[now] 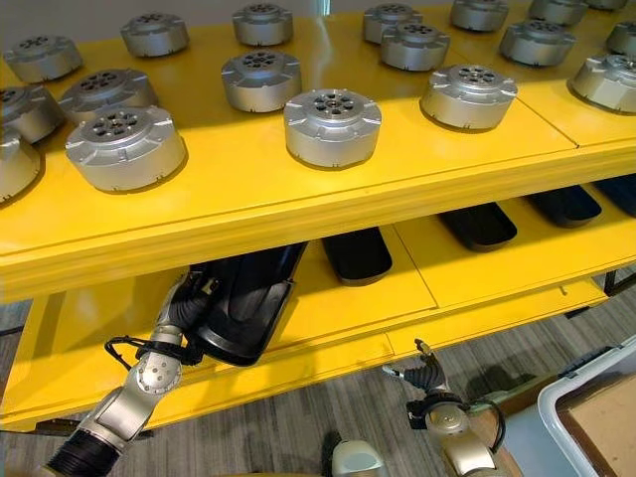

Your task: Move parts from the plastic box to the shelf.

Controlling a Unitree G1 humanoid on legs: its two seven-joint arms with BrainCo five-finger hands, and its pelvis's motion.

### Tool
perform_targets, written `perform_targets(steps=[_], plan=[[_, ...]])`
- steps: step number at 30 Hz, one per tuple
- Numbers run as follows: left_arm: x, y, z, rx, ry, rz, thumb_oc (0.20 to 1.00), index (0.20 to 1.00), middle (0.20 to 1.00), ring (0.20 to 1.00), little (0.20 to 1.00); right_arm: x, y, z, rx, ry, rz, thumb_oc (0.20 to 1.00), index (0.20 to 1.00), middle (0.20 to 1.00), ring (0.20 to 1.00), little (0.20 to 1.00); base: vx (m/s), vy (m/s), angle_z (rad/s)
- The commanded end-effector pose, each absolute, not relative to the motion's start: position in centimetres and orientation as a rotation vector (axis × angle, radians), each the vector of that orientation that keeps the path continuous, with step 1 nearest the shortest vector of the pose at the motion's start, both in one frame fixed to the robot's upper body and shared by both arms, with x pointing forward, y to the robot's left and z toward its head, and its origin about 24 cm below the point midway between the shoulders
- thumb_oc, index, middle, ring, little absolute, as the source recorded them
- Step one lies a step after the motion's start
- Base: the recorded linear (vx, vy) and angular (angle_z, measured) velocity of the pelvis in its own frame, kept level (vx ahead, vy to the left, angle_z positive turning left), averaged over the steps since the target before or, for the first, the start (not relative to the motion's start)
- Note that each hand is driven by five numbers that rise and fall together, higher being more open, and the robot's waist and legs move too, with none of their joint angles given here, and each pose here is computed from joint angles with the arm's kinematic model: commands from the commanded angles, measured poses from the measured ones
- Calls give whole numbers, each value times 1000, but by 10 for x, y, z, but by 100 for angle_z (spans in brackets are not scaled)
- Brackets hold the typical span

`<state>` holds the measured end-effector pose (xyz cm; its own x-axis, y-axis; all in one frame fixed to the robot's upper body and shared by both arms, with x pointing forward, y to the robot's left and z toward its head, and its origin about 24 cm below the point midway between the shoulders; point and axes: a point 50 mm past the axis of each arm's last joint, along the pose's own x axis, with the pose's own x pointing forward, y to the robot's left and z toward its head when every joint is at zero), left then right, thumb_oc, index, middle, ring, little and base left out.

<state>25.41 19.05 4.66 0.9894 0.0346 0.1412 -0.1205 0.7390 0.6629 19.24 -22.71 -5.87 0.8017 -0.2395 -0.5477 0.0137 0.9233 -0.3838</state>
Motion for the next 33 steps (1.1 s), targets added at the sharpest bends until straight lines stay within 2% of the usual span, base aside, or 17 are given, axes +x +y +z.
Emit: perform_targets(steps=[1, 7, 15, 20, 24, 28, 33], plan=[[258, 188, 73, 676, -279, 144, 200, 200, 200, 200, 200, 208, -242, -38, -453, 515, -184, 1000, 1000, 1000, 1000, 1000, -13, 267, -49], [252, 196, 72, 651, -281, 142, 200, 200, 200, 200, 200, 200, -255, -40, -464, 566, -203, 1000, 1000, 1000, 1000, 1000, 23, 298, -29], [264, 176, 80, 607, -317, 75, 200, 200, 200, 200, 200, 185, -259, -56, -474, 624, -264, 1000, 1000, 1000, 1000, 1000, 65, 356, 42], [261, 184, 78, 608, -297, 180, 200, 200, 200, 200, 200, 190, -260, -52, -560, 592, -284, 1000, 1000, 1000, 1000, 1000, 103, 277, 23], [255, 202, 72, 546, -250, 298, 200, 200, 200, 200, 200, 200, -248, -44, -557, 532, -209, 1000, 1000, 1000, 1000, 1000, 73, 158, 1], [256, 197, 83, 612, -362, 300, 200, 200, 200, 200, 200, 212, -225, -35, -500, 463, -109, 1000, 1000, 1000, 1000, 1000, 4, 21, 10], [259, 200, 85, 601, -355, 299, 200, 200, 200, 200, 200, 221, -204, -23, -469, 379, -16, 1000, 1000, 1000, 1000, 1000, -6, -51, 15]])
